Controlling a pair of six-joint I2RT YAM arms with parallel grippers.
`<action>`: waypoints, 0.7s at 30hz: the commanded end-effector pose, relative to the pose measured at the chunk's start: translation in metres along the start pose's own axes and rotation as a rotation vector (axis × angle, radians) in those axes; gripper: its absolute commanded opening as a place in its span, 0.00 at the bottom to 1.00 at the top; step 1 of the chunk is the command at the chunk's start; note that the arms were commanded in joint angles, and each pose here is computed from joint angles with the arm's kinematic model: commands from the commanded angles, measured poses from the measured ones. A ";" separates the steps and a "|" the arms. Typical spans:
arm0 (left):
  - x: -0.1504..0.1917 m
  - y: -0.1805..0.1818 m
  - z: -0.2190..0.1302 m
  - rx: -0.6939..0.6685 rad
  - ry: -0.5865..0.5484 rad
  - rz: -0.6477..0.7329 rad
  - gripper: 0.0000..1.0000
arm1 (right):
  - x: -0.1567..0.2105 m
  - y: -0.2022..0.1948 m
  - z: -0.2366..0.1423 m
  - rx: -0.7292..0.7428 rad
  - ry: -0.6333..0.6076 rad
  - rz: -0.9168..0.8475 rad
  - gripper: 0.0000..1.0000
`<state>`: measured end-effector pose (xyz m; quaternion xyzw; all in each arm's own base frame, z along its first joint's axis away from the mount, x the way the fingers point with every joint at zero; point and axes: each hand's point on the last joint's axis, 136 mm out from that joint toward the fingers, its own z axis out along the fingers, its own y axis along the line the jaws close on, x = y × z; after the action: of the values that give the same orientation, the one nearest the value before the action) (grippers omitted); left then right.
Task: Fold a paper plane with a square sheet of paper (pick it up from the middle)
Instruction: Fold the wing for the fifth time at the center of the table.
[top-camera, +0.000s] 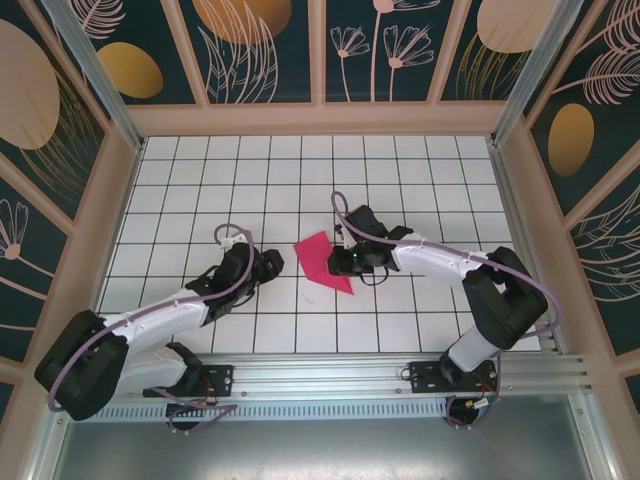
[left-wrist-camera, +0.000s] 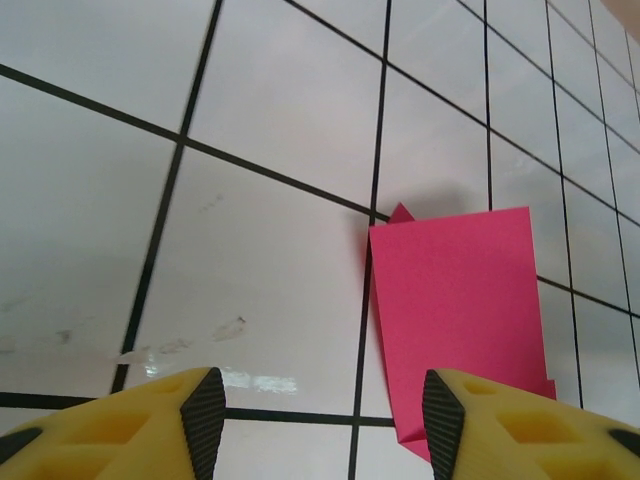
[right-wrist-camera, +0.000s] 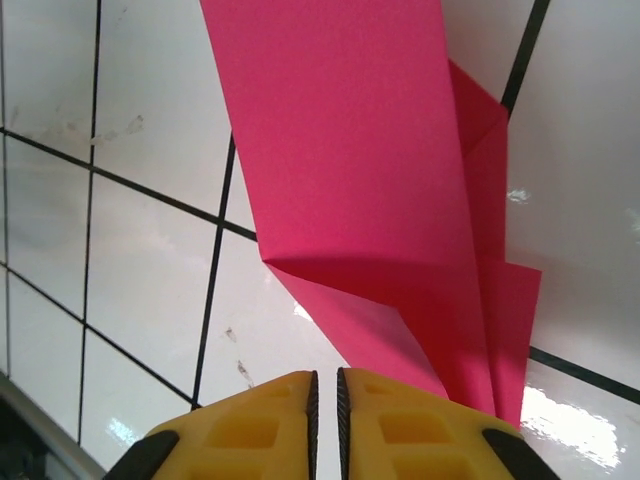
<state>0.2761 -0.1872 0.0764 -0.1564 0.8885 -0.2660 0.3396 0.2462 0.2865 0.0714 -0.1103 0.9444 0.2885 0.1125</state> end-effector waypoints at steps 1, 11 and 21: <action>0.005 -0.029 0.010 0.107 0.062 0.022 0.57 | -0.014 0.015 -0.003 -0.160 -0.037 -0.031 0.14; 0.029 -0.036 0.032 0.143 0.181 0.000 0.56 | -0.023 -0.017 0.006 -0.199 -0.032 0.033 0.13; 0.031 -0.034 0.036 0.132 0.191 -0.010 0.56 | -0.015 0.007 -0.012 -0.299 -0.036 -0.007 0.11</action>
<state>0.2732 -0.2342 0.0463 -0.1119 0.9050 -0.3236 0.2523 0.2643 0.2799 0.0706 -0.0969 0.9079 0.3953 0.1005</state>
